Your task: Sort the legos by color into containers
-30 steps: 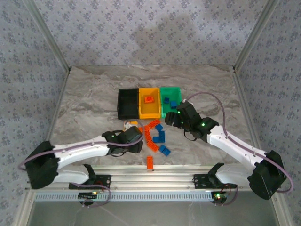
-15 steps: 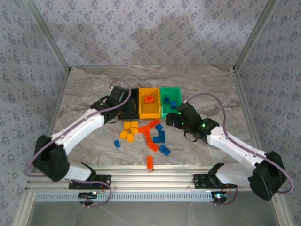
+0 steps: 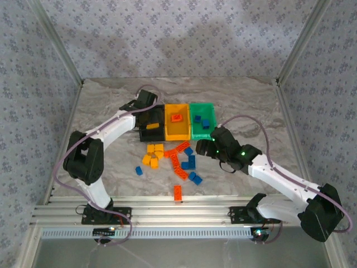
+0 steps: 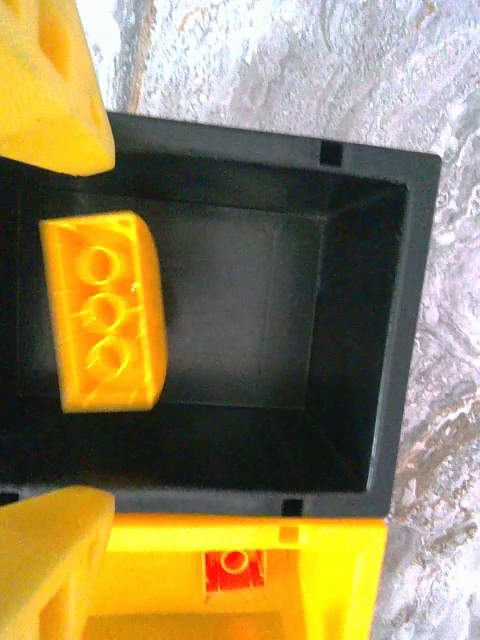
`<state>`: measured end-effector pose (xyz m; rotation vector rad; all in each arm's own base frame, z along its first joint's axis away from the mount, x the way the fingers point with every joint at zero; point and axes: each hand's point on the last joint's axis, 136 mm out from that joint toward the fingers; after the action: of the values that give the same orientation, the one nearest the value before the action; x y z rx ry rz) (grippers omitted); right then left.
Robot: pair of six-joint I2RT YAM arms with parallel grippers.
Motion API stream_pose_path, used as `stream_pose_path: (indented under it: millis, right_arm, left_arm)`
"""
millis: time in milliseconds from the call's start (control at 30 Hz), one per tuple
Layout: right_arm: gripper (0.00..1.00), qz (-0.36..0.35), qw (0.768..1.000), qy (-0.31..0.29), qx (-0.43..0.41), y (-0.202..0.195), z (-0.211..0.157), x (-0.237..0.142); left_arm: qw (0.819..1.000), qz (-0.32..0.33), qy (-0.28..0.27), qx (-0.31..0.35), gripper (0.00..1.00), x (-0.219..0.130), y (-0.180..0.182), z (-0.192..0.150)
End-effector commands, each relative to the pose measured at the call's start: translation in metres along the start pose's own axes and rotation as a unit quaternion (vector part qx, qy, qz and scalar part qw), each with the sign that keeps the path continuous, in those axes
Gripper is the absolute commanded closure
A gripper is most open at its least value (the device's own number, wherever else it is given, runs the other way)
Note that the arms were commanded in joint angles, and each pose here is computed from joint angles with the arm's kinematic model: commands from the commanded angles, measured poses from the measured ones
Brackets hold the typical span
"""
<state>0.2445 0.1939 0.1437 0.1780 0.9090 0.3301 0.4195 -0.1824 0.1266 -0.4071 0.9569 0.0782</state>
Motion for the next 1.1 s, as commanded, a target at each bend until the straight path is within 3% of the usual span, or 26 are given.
stream_pose_path:
  millis: [0, 167, 300, 467, 700, 933, 1067]
  right_arm:
    - [0.14, 0.016, 1.000, 0.025, 0.000, 0.011, -0.017, 0.000]
    - [0.13, 0.047, 0.996, 0.065, -0.034, 0.041, -0.044, 0.006]
    - [0.14, 0.071, 0.987, 0.115, -0.082, 0.070, -0.080, 0.015]
    - [0.14, 0.085, 0.965, 0.181, -0.170, 0.107, -0.125, 0.024]
    - [0.15, 0.055, 0.944, 0.235, -0.225, 0.123, -0.164, 0.044]
    - [0.30, -0.007, 0.932, 0.266, -0.246, 0.107, -0.177, 0.055]
    - [0.45, -0.031, 0.922, 0.288, -0.256, 0.096, -0.188, 0.055]
  left_arm:
    - [0.999, -0.031, -0.009, -0.001, 0.09, -0.012, -0.019, 0.013]
    - [0.996, -0.086, -0.026, -0.011, 0.01, -0.054, -0.036, 0.019]
    - [0.992, -0.120, -0.032, -0.005, 0.01, -0.092, -0.036, -0.006]
    - [0.992, -0.127, -0.029, -0.006, 0.01, -0.123, -0.002, -0.061]
    - [0.991, -0.122, -0.030, -0.044, 0.00, -0.147, 0.063, -0.110]
    - [0.990, -0.121, -0.008, -0.075, 0.01, -0.143, 0.094, -0.139]
    - [0.990, -0.114, -0.005, -0.077, 0.01, -0.141, 0.101, -0.145]
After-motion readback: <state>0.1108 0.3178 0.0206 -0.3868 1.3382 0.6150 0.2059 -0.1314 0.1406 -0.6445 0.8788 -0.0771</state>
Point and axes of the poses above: each hand's point on the last joint's axis, 136 mm out from that joint toward the fingers, its own x axis out along the fingers, its own y axis along the line the jaws close on, z = x × y, and after that the axes turned 12 degrees about -x, right-handed
